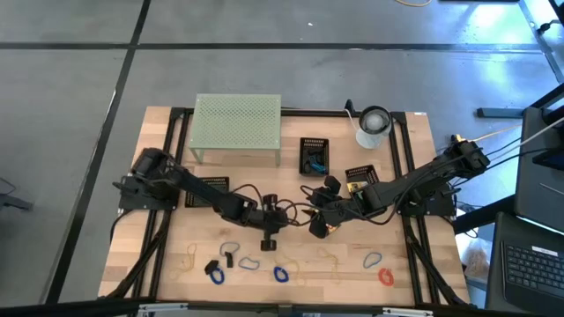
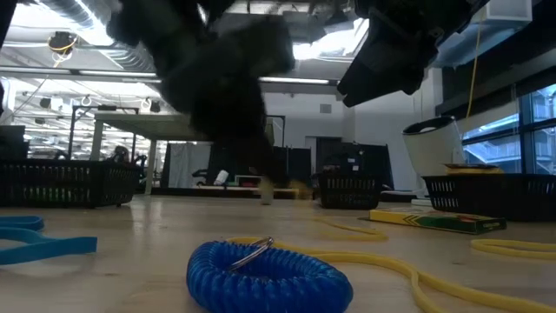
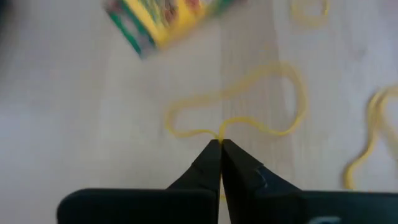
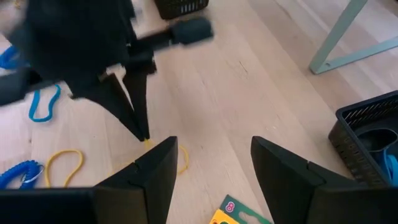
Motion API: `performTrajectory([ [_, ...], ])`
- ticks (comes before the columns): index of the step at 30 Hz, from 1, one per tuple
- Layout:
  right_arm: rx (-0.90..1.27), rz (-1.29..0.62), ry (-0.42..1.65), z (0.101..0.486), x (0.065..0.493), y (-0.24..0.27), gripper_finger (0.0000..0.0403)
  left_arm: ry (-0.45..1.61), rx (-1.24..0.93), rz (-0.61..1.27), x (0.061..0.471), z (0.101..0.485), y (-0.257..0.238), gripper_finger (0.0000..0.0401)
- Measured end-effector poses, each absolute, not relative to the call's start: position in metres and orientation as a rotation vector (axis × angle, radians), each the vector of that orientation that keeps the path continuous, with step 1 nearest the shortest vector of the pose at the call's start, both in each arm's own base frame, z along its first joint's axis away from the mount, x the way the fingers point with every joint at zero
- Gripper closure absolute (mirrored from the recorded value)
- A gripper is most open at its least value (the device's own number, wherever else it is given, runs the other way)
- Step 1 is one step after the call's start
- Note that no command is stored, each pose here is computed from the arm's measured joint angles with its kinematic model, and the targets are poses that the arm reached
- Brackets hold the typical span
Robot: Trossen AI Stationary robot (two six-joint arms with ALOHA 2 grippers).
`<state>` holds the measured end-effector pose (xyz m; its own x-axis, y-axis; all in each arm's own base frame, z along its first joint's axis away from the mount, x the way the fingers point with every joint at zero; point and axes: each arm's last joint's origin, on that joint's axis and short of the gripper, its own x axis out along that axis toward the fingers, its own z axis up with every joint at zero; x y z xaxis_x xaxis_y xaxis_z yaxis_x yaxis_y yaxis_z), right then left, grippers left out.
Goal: Pick & Place Office Desk Supplies
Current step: Put the yellow rubber band into the top black bin
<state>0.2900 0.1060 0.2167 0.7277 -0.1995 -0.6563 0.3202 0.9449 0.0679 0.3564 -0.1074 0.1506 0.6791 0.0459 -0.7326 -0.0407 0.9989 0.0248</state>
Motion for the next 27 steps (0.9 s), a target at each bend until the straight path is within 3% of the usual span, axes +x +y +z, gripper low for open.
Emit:
performTrajectory([
  [13, 0.169, -0.252, 0.657, 0.221, 0.294, 0.108, 0.0197, 0.556, 0.09, 0.168, 0.346, 0.219, -0.104, 0.0398],
  [27, 0.09, -0.134, 0.61, 0.227, 0.301, 0.106, 0.0197, 0.46, 0.138, 0.133, 0.349, 0.229, -0.107, 0.0398],
])
